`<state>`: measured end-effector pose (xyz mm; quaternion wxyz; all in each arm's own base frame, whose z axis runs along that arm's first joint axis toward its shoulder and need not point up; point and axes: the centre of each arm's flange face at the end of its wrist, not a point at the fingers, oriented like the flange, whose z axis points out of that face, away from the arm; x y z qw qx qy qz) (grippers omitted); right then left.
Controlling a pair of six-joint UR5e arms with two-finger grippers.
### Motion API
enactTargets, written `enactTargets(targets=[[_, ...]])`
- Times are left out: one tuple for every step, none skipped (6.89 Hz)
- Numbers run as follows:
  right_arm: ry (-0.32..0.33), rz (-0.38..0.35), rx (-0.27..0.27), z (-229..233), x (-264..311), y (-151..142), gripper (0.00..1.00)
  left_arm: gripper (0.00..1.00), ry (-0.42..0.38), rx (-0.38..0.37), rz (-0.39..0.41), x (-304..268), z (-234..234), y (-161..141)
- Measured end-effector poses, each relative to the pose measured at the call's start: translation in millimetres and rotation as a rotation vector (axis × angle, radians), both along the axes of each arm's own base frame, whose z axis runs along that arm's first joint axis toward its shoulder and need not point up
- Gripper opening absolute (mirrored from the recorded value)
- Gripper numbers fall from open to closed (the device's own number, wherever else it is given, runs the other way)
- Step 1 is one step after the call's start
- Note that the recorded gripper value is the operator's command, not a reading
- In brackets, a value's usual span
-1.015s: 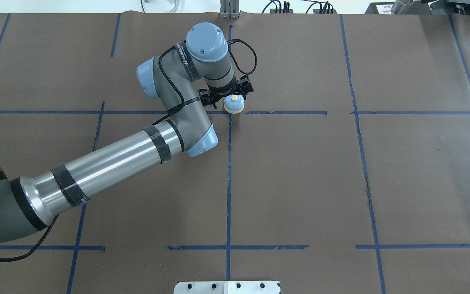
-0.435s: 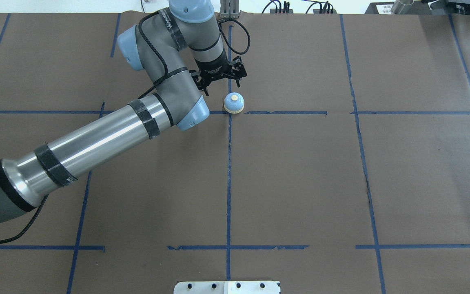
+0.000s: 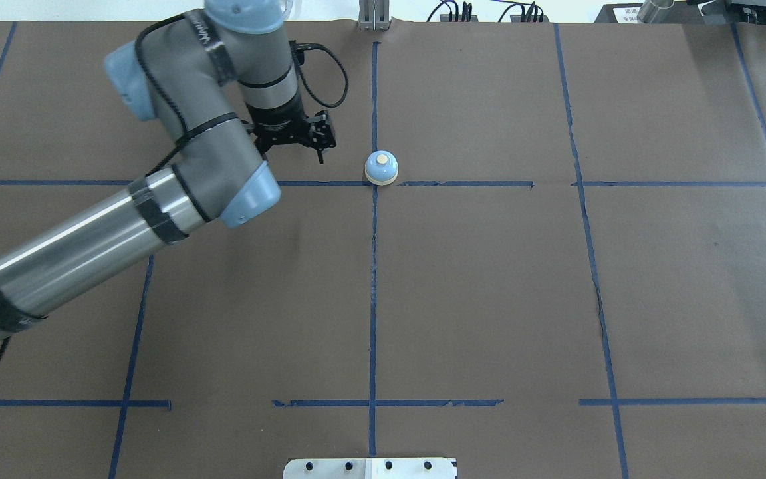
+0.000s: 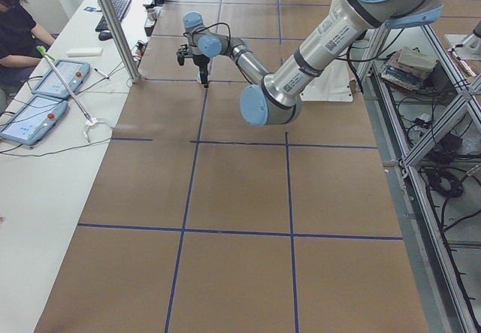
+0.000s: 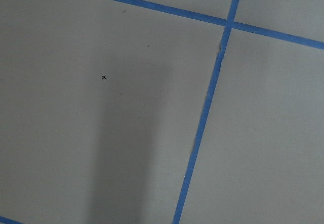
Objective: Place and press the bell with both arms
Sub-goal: 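Open the left gripper and withdraw the left arm from the bell, then move the right gripper over the top of the bell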
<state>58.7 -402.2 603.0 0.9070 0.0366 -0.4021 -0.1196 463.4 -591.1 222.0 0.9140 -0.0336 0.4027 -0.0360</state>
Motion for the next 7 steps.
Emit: enactTargets(targets=[[-0.021,-0.005,0.008,-5,-3,-2,1.0,1.0,0.009,0.059,0.009,-60,29,25],[-0.03,-0.018,0.039,-20,-9,-15,1.0,1.0,0.009,0.126,0.027,-121,63,50],[-0.032,-0.033,0.073,-39,-20,-36,1.0,1.0,-0.016,0.194,0.061,-187,106,73],[-0.03,-0.045,0.075,-51,-36,-49,1.0,1.0,-0.047,0.246,0.109,-250,152,86],[-0.032,-0.052,0.073,-66,-55,-61,1.0,1.0,-0.064,0.267,0.148,-308,197,96],[-0.038,-0.067,0.081,-88,-80,-77,0.99,1.0,-0.079,0.271,0.173,-364,244,108],[-0.047,-0.082,0.082,-116,-115,-94,0.99,1.0,-0.097,0.272,0.197,-416,292,125]])
